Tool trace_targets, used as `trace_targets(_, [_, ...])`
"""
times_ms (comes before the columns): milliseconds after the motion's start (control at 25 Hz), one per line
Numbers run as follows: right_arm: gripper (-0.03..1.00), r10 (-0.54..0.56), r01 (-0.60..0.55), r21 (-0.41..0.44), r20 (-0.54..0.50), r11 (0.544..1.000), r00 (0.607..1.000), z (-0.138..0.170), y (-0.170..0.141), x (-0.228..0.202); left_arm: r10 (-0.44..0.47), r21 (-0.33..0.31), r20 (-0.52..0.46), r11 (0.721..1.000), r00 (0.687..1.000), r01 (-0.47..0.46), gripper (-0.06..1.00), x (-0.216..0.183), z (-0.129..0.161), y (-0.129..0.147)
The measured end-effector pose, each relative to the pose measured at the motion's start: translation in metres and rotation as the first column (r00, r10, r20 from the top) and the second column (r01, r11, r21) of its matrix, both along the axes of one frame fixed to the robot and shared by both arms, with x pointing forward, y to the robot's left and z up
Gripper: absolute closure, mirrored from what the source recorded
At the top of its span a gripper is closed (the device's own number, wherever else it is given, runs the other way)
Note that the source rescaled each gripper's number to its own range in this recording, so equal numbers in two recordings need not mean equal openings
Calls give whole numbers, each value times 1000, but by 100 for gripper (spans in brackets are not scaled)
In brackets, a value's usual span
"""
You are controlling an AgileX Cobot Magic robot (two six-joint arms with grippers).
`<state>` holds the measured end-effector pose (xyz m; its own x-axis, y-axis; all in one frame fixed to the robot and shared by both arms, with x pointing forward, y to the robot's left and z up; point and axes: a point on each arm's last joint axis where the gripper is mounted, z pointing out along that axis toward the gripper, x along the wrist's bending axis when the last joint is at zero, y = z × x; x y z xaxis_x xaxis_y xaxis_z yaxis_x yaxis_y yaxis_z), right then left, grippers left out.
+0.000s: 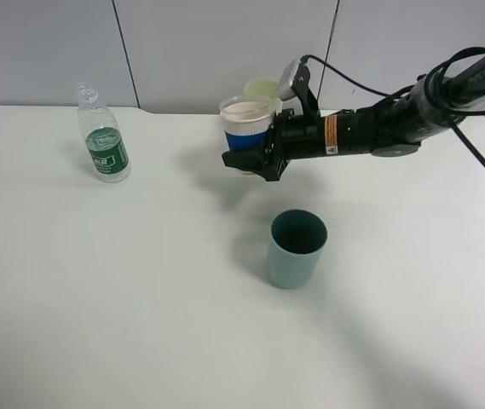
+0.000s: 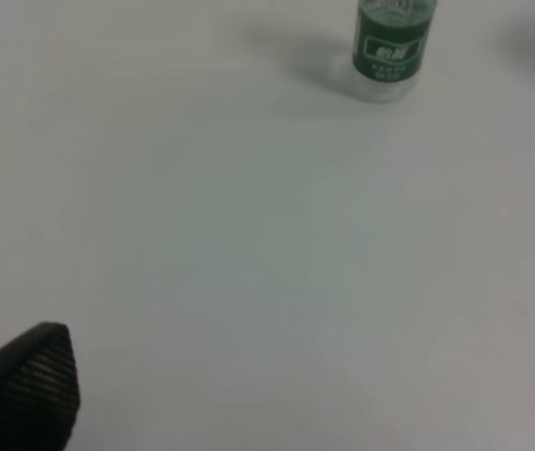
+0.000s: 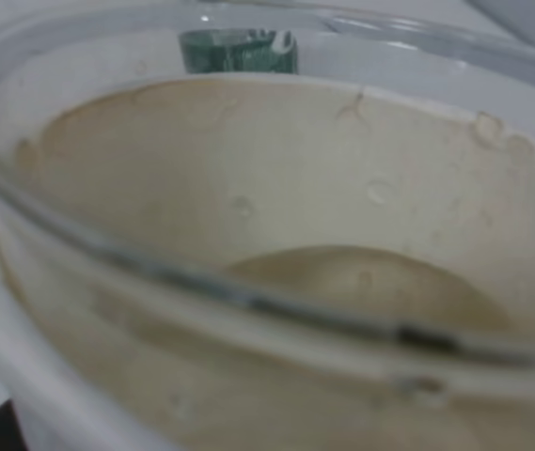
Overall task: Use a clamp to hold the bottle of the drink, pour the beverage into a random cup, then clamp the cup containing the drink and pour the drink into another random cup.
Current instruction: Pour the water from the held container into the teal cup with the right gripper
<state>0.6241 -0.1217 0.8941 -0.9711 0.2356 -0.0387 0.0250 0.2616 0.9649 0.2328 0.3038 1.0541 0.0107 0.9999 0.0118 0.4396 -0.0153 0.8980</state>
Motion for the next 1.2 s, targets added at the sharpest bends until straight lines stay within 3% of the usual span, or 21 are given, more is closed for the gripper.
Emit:
trace_targets(320, [95, -29, 31, -19, 99, 999, 995, 48, -3, -1, 0, 0, 0, 1000, 1000, 0, -6, 0, 0, 0])
trace_targets(680, [95, -148, 158, 106, -94, 982, 984, 68, -3, 3, 0, 0, 0, 1000, 1000, 0, -6, 0, 0, 0])
trace_targets(880, [95, -155, 169, 124, -114, 978, 981, 69, 1, 3, 0, 0, 0, 1000, 1000, 0, -6, 0, 0, 0])
trace_targets(1040, [95, -147, 155, 95, -78, 983, 986, 70, 0, 2, 0, 0, 0, 1000, 1000, 0, -6, 0, 0, 0])
trace_targets(1200, [95, -84, 85, -14, 63, 996, 994, 80, 1, -6, 0, 0, 0, 1000, 1000, 0, -6, 0, 0, 0])
